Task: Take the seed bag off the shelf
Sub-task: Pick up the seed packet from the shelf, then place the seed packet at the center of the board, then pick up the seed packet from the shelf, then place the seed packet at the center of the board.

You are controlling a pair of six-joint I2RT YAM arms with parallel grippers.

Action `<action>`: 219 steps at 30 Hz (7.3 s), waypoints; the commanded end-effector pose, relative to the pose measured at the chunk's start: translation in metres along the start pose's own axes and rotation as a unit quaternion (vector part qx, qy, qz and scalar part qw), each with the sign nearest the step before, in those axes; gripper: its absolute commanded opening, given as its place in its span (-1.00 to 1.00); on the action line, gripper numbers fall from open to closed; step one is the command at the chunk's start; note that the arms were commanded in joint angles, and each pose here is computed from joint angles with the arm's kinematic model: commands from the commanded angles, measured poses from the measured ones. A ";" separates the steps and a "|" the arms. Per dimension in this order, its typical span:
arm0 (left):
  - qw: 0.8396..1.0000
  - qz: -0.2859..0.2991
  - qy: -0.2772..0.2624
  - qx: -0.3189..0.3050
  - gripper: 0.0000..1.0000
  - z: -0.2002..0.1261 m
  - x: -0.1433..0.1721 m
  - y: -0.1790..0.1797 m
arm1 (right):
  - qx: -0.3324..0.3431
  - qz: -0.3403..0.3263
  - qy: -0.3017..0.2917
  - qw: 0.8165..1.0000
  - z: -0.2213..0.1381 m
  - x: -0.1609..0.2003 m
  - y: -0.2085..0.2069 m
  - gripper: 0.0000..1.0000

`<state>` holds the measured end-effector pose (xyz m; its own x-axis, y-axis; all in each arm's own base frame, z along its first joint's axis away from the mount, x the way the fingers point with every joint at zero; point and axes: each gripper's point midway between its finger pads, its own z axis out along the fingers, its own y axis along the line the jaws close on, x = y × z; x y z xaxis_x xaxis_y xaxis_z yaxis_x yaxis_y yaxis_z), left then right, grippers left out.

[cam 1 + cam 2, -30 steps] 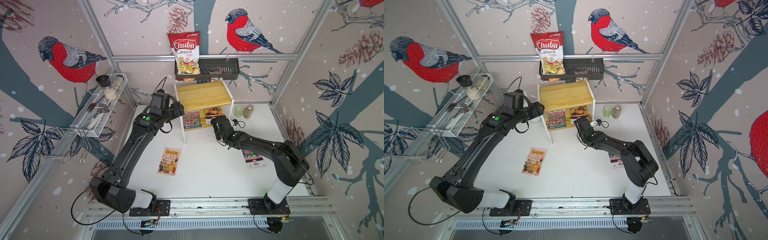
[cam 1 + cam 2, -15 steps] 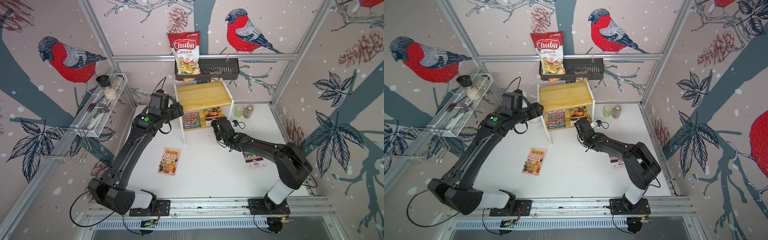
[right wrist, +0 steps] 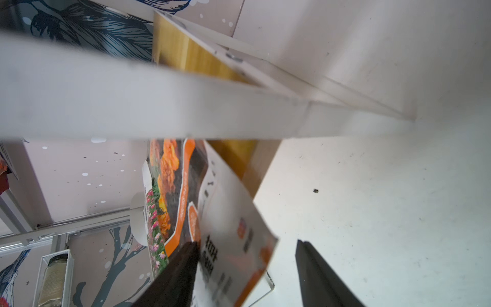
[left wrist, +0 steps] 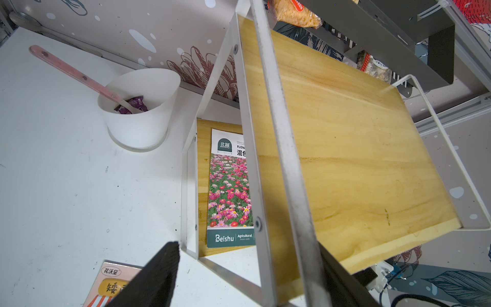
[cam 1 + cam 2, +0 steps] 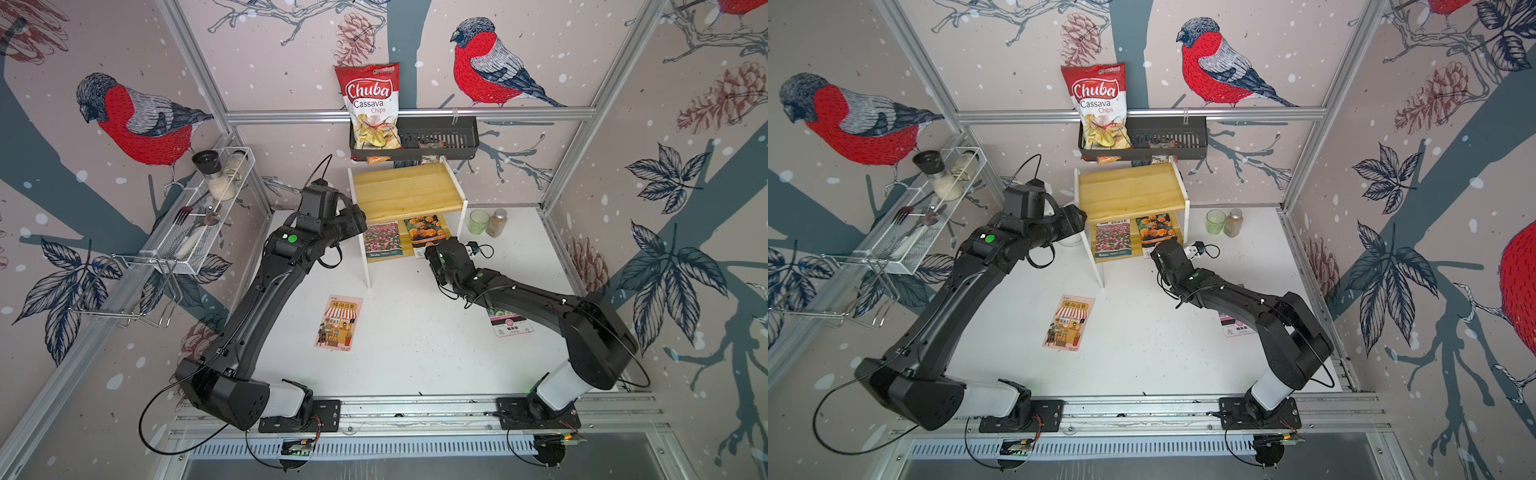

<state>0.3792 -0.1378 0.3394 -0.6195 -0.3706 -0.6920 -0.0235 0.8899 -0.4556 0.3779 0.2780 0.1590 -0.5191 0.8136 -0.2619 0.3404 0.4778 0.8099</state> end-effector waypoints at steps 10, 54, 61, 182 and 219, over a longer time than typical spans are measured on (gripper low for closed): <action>1.000 0.007 -0.004 -0.017 0.56 -0.005 -0.002 0.007 | -0.033 -0.037 0.008 0.999 -0.017 -0.001 0.019 -0.29; 1.000 0.006 -0.007 -0.021 0.57 -0.008 -0.002 0.009 | -0.071 0.028 0.033 0.997 -0.136 0.002 -0.113 -1.00; 1.000 0.001 -0.002 -0.024 0.56 -0.004 0.002 0.011 | 0.003 0.058 0.038 0.998 -0.125 0.004 -0.182 -1.00; 1.000 -0.004 0.010 -0.022 0.58 -0.006 0.016 0.013 | -0.134 -0.069 0.106 0.983 -0.030 0.058 0.079 -1.00; 1.000 0.004 -0.004 -0.011 0.60 -0.032 0.012 0.011 | 0.024 -0.051 0.192 0.980 -0.054 0.193 -0.067 -0.99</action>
<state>0.3513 -0.1307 0.3418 -0.6212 -0.3818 -0.6844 -0.0286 0.8838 -0.4670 0.2187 0.3928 0.1052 -0.8153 0.5687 -0.1088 0.2359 0.4978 0.8346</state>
